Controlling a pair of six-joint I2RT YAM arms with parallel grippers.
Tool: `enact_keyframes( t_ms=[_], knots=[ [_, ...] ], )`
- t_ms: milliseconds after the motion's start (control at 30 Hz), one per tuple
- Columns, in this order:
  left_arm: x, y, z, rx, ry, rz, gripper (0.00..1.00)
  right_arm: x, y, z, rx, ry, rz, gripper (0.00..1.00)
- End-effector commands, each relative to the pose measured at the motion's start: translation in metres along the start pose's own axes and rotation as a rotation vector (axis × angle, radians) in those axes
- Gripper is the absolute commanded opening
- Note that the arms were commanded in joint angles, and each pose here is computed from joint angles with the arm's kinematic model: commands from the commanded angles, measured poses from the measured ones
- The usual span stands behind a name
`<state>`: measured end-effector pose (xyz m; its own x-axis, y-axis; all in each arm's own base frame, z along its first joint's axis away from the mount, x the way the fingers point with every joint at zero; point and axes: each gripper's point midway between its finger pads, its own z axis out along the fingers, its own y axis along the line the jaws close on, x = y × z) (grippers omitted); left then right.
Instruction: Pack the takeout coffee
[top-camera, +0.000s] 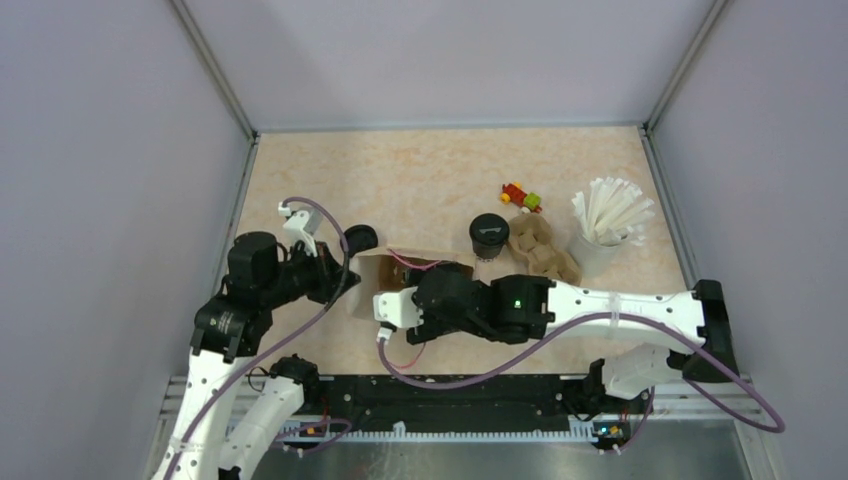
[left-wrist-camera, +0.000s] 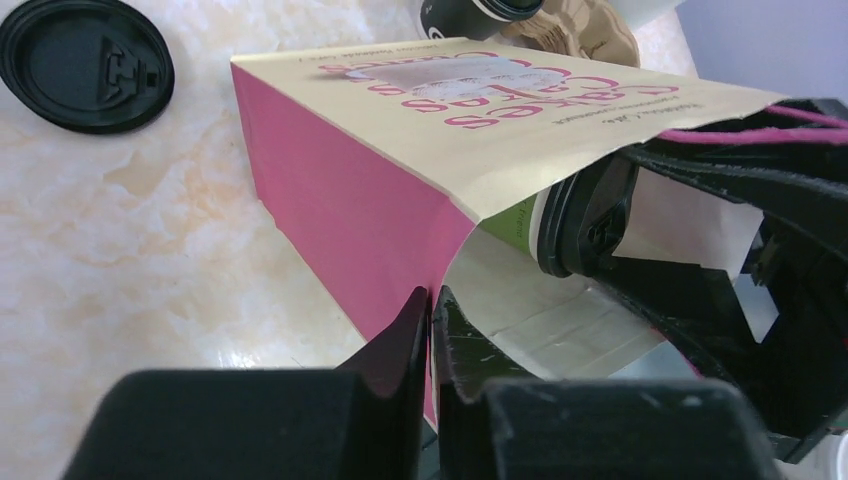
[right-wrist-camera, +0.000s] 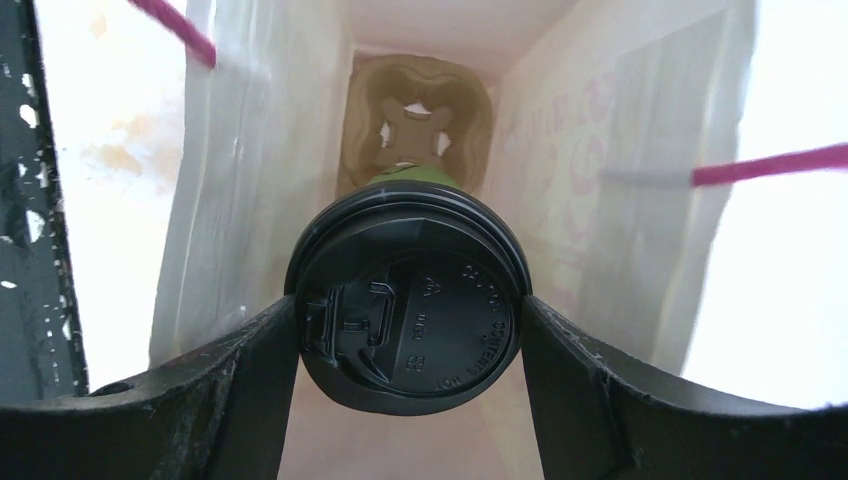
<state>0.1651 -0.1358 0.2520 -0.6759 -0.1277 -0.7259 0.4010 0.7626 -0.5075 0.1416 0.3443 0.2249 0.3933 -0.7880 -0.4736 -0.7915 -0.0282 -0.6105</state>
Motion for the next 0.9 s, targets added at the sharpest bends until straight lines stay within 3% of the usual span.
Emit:
enact_keyframes(
  t_ms=[0, 200, 433, 467, 633, 733, 867],
  knots=[
    [-0.015, -0.008, -0.002, 0.050, -0.089, 0.108, 0.05, -0.026, -0.027, -0.005, 0.081, -0.029, -0.021, 0.66],
    [-0.012, -0.011, -0.003, 0.096, -0.142, 0.195, 0.00, -0.040, -0.045, 0.008, 0.085, -0.032, -0.013, 0.66],
    [-0.008, -0.011, -0.002, 0.105, -0.163, 0.179, 0.01, -0.031, -0.036, 0.019, 0.057, -0.037, -0.052, 0.66],
    [-0.009, -0.009, -0.003, 0.090, -0.166, 0.158, 0.03, -0.027, -0.033, 0.020, 0.051, -0.028, -0.062, 0.66],
    [0.001, -0.008, -0.010, 0.039, -0.094, 0.005, 0.40, -0.018, -0.026, 0.019, 0.056, -0.047, -0.057, 0.66],
    [0.016, -0.013, -0.016, 0.049, -0.023, -0.034, 0.42, -0.015, -0.025, 0.023, 0.064, -0.038, -0.059, 0.66],
    [0.019, -0.012, -0.019, 0.038, -0.022, -0.029, 0.46, -0.015, -0.027, 0.028, 0.089, -0.037, -0.057, 0.66]
  ],
)
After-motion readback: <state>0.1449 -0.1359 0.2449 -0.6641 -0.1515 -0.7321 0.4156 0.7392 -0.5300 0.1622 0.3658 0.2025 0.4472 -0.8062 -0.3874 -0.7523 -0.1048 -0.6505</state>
